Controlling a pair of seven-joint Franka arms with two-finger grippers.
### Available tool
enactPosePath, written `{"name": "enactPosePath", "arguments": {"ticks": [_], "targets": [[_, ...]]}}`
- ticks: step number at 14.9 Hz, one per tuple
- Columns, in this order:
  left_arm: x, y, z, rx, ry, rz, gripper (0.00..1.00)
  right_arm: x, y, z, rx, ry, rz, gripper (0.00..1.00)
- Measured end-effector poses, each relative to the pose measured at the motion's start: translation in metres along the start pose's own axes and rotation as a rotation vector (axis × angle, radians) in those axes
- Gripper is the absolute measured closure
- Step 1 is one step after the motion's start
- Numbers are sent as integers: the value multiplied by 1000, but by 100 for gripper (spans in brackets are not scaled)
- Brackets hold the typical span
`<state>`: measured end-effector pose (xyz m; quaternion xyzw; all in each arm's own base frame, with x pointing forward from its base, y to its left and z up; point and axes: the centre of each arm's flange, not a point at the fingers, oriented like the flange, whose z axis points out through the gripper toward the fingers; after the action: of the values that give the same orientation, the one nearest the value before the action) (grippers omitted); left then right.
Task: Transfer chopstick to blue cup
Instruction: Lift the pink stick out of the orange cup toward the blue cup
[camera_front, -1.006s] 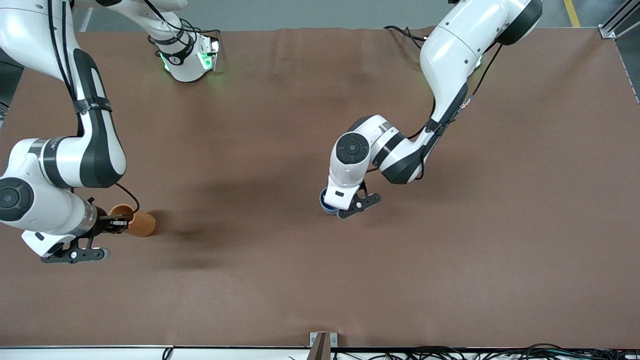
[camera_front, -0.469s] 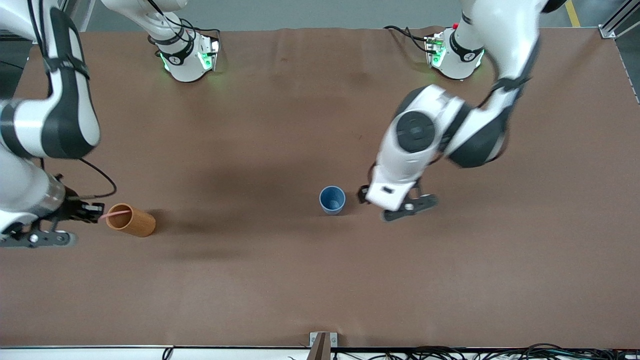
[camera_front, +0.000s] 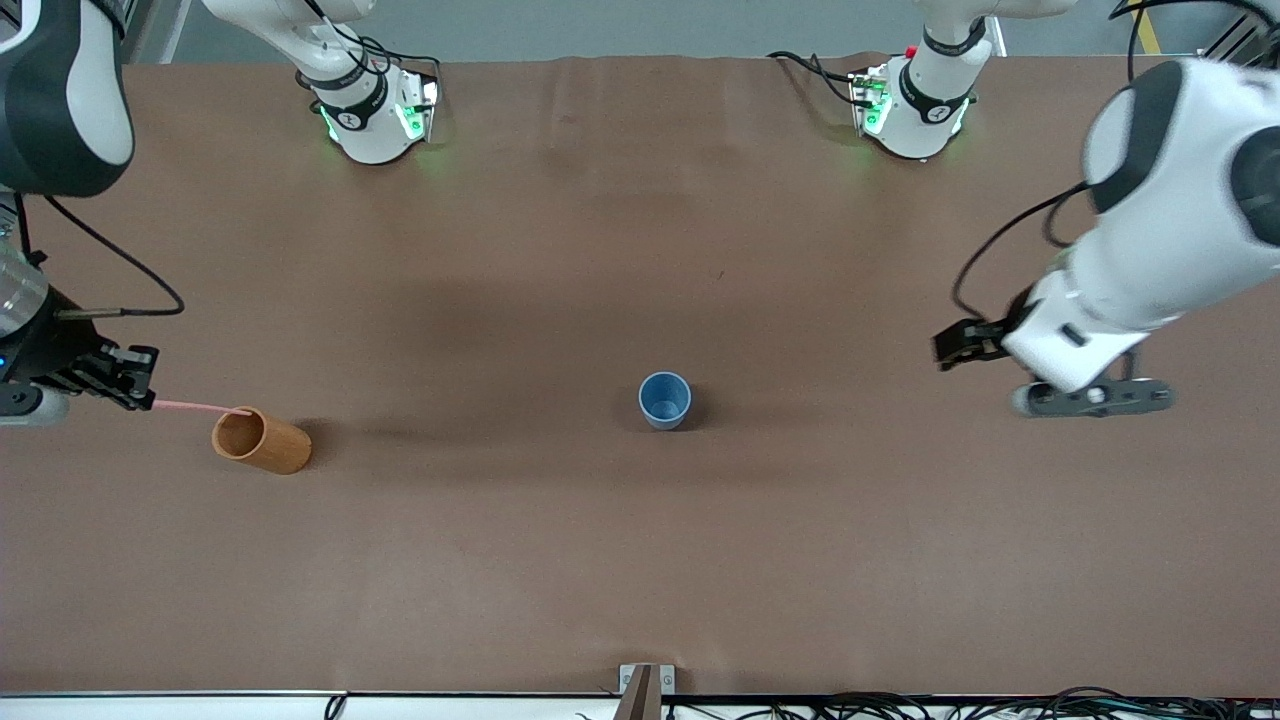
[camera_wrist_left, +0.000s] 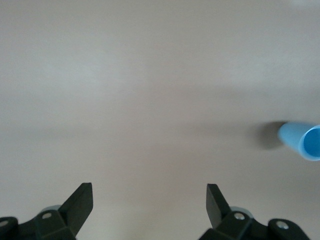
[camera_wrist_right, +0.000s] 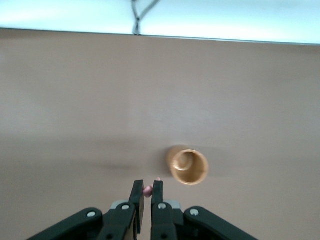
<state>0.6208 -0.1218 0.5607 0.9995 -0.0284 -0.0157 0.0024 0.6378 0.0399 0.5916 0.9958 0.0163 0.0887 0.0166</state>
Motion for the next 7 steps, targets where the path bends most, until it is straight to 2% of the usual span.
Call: {"name": "enactPosePath", "arguments": {"ticks": [3,7], "targets": [[-28,-35,-30,14,5,74,0,-8,-87,-14,57,27,24,90],[-75,-34,-73,18,20,95,0,-33,-206,-36,155,90,27,90]]}}
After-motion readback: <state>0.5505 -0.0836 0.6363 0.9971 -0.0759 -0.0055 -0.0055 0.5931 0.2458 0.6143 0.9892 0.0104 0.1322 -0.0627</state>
